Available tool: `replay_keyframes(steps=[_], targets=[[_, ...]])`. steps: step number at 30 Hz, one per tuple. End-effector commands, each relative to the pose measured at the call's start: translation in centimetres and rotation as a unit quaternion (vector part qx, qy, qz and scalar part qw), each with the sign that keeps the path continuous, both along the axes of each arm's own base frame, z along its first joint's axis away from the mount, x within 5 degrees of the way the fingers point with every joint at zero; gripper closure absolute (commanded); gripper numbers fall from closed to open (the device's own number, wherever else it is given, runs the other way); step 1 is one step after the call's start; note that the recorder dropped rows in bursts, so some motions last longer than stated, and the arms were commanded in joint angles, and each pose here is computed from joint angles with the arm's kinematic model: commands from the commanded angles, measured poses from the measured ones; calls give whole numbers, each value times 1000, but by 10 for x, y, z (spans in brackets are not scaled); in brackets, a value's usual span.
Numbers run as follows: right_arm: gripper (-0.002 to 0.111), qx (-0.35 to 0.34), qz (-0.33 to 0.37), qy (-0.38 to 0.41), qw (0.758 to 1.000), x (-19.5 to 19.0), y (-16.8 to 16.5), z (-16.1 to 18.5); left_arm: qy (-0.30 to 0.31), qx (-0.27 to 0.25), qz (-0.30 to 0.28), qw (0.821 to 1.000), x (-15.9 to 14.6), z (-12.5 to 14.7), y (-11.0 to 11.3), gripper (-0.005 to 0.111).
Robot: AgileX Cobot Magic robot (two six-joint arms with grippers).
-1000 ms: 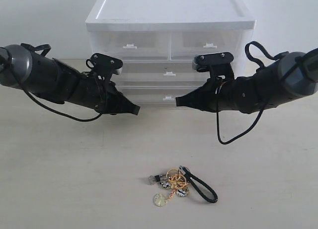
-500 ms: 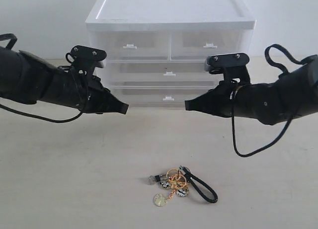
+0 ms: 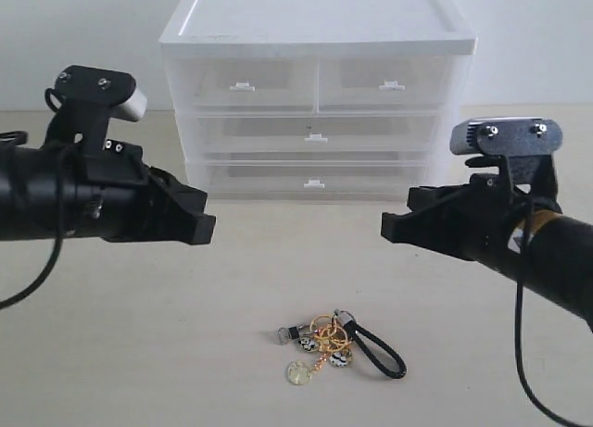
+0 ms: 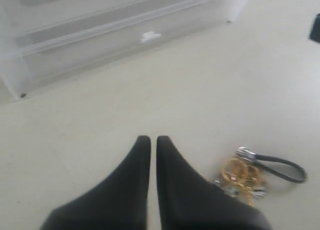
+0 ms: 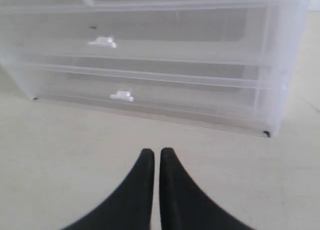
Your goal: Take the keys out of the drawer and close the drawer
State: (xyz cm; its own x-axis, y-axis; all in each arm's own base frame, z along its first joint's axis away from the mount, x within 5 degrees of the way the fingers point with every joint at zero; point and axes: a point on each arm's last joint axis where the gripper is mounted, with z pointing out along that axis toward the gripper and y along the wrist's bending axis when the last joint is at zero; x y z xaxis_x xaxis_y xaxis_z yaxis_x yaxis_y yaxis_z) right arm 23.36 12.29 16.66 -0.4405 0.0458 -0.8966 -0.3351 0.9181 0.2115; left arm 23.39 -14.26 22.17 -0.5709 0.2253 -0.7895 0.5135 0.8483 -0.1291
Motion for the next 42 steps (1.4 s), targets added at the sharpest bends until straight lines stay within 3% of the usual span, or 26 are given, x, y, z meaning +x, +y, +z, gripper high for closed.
replay_keyframes(steps=[1,9,16,22,31,42], targets=[[108,24,44,-44,998,-37,4,12,-28,-63,-34,997,-56,24,0,103],[108,88,89,-113,986,-87,-7,23,-64,-155,-62,984,-127,30,34,103],[108,71,91,-83,990,-102,-18,12,-74,-199,-97,972,-157,18,50,103],[108,34,94,-18,995,-105,-20,-2,-79,-204,-108,970,-167,8,57,103],[108,34,94,-18,995,-105,-20,-2,-132,-219,-113,960,-177,12,67,103],[108,34,94,-18,995,-105,-20,-2,-131,-231,-137,954,-182,13,65,103]])
